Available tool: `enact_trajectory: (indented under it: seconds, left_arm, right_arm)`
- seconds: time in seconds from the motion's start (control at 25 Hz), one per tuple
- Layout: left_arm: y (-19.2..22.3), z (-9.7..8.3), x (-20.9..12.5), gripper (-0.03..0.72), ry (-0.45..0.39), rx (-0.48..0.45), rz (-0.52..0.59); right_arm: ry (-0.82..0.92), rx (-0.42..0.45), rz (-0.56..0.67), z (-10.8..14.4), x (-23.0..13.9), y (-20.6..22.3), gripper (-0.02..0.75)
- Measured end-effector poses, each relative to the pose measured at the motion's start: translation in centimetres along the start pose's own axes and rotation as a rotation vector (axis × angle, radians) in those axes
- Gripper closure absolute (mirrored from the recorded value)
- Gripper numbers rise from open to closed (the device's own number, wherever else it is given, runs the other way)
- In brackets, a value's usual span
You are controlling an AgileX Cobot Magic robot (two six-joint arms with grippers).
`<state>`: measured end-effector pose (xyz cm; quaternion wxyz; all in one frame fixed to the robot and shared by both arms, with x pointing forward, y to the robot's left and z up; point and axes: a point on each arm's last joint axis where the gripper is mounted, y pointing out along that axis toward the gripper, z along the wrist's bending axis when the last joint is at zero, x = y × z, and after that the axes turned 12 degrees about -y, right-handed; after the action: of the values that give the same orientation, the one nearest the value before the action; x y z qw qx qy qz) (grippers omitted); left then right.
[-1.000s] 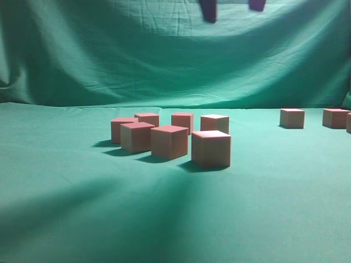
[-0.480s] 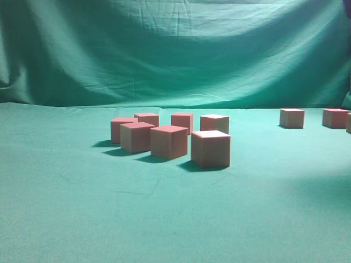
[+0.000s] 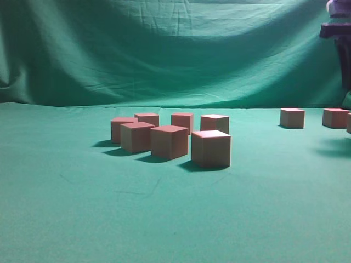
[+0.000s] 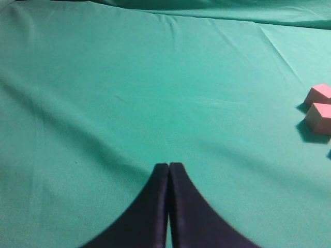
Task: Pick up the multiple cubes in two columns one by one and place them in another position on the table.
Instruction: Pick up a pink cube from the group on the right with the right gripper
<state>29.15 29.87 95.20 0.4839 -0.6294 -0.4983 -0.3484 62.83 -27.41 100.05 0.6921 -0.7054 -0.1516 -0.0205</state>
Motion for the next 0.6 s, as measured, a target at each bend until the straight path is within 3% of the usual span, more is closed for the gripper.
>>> enact_trajectory:
  seconds: [0.16, 0.2, 0.28, 0.48, 0.6]
  left_arm:
    - [0.0, 0.0, 0.0, 0.688, 0.0, 0.0, 0.0]
    - [0.0, 0.0, 0.0, 0.688, 0.0, 0.0, 0.0]
    - [0.0, 0.0, 0.0, 0.688, 0.0, 0.0, 0.0]
    - [0.0, 0.0, 0.0, 0.688, 0.0, 0.0, 0.0]
    - [0.0, 0.0, 0.0, 0.688, 0.0, 0.0, 0.0]
  right_arm:
    - [-0.019, 0.001, 0.019, -0.1, 0.4, 2.7, 0.221]
    - [-0.023, 0.001, 0.026, -0.1, 0.4, 3.3, 0.269]
    - [-0.027, 0.003, 0.041, -0.1, 0.4, 4.3, 0.277]
    - [-0.028, 0.004, 0.045, -0.1, 0.5, 5.6, 0.461]
    - [-0.029, 0.002, 0.046, -0.1, 0.6, 5.6, 0.475]
